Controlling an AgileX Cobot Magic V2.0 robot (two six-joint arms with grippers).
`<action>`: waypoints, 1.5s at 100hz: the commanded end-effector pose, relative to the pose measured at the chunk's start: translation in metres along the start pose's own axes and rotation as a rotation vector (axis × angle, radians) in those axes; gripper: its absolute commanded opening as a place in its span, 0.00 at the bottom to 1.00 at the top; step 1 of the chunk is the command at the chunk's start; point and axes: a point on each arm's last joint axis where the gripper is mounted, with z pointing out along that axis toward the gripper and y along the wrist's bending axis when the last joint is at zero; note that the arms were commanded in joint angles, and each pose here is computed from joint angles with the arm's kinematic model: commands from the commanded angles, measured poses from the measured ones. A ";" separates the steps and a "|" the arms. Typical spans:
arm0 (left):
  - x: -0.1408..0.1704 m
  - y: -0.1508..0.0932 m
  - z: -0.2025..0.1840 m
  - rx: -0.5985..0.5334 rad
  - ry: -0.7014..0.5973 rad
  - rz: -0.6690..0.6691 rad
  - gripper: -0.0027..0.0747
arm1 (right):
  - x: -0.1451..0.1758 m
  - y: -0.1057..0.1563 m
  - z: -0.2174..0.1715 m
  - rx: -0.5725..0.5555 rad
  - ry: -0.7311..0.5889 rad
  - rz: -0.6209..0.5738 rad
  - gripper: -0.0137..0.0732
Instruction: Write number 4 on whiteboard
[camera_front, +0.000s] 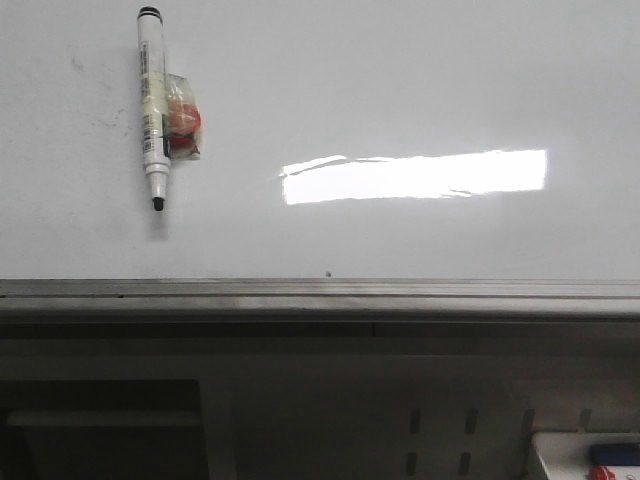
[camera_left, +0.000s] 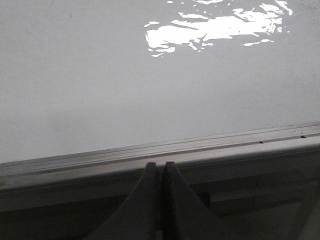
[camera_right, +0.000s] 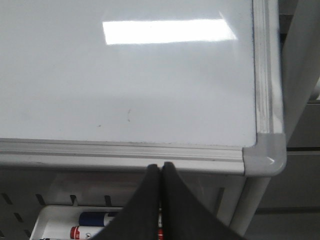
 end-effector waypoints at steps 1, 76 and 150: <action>0.005 0.000 0.002 -0.011 -0.046 -0.012 0.01 | 0.006 0.000 0.002 0.006 -0.004 -0.009 0.08; 0.005 0.000 0.002 -0.011 -0.046 -0.012 0.01 | 0.006 0.000 0.002 0.006 -0.004 -0.009 0.08; -0.019 0.001 -0.003 0.143 -0.292 -1.033 0.01 | -0.034 0.001 -0.008 -0.094 -0.449 0.362 0.08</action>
